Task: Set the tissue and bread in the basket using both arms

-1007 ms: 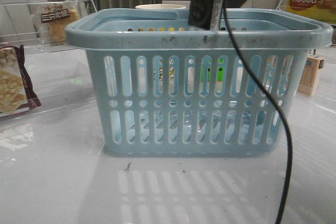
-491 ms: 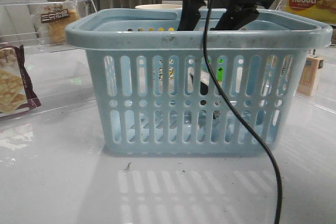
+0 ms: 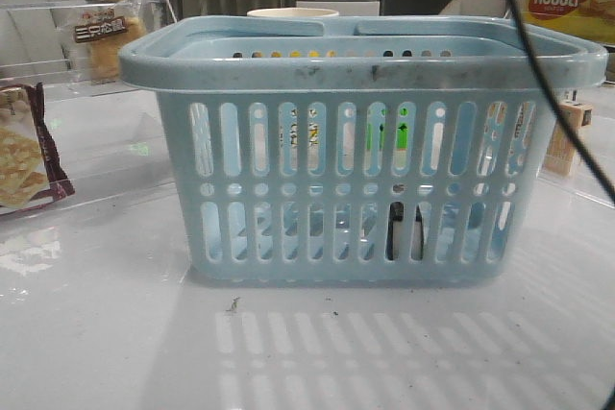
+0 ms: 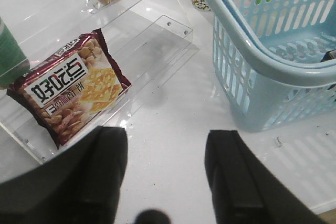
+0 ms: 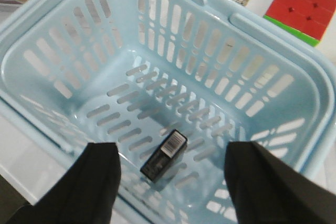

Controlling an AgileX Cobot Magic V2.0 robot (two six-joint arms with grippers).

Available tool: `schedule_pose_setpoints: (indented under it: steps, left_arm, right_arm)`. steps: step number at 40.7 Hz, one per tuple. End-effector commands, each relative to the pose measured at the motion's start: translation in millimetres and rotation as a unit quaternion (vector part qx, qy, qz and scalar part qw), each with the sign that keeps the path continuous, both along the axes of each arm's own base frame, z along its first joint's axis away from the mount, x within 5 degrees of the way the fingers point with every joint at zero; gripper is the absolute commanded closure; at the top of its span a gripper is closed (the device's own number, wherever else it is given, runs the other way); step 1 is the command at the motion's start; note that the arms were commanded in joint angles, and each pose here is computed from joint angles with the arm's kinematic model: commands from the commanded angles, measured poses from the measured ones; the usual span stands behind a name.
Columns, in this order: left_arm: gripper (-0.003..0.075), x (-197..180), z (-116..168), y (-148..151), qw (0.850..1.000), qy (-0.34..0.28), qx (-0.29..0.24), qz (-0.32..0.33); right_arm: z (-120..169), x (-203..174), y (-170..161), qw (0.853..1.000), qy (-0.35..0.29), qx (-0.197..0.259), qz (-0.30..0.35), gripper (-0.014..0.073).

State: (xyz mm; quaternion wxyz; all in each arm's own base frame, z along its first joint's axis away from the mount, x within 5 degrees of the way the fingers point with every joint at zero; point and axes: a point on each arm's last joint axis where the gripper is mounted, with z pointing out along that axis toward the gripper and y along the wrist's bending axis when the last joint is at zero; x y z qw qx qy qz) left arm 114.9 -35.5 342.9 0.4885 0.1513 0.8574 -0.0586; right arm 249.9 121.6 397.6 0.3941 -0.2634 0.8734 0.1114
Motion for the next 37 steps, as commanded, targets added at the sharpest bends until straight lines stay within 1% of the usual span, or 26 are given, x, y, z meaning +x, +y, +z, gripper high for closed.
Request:
schedule_pose_setpoints:
  steps: [1,9,12,17,20,24,32,34,37]
  left_arm:
    - [0.0321,3,16,-3,0.999,-0.051,-0.019,-0.006]
    - [0.0321,3,16,-3,0.999,-0.051,-0.019,-0.006]
    - [0.0321,3,16,-3,0.999,-0.051,-0.019,-0.006]
    - [0.0321,3,16,-3,0.999,-0.051,-0.019,-0.006]
    - [0.0321,3,16,-3,0.999,-0.051,-0.019,-0.006]
    - [0.0321,3,16,-3,0.999,-0.051,-0.019,-0.006]
    - [0.032,4,17,-3,0.998,-0.056,-0.021,-0.006]
    - [0.0309,7,17,-4,0.998,-0.06,-0.022,-0.006]
    - [0.0255,15,17,-6,0.998,-0.068,-0.013,-0.005]
  right_arm:
    - [21,-29,-15,0.998,-0.062,0.012,-0.001,0.0056]
    - [6,-74,-35,0.997,-0.077,0.02,-0.004,0.0056]
    - [-1,-88,-41,0.996,-0.087,0.029,-0.009,0.0056]
    - [-16,-107,-53,0.993,-0.096,0.06,-0.038,0.0056]
    - [-24,-115,-57,0.992,-0.1,0.064,-0.042,0.0056]
    - [-30,-121,-60,0.992,-0.103,0.065,-0.042,0.0056]
    - [-34,-124,-60,0.994,-0.085,0.057,-0.04,0.0056]
    - [-35,-124,-60,0.994,-0.085,0.057,-0.04,0.0056]
    - [-35,-124,-60,0.994,-0.085,0.057,-0.04,0.0056]
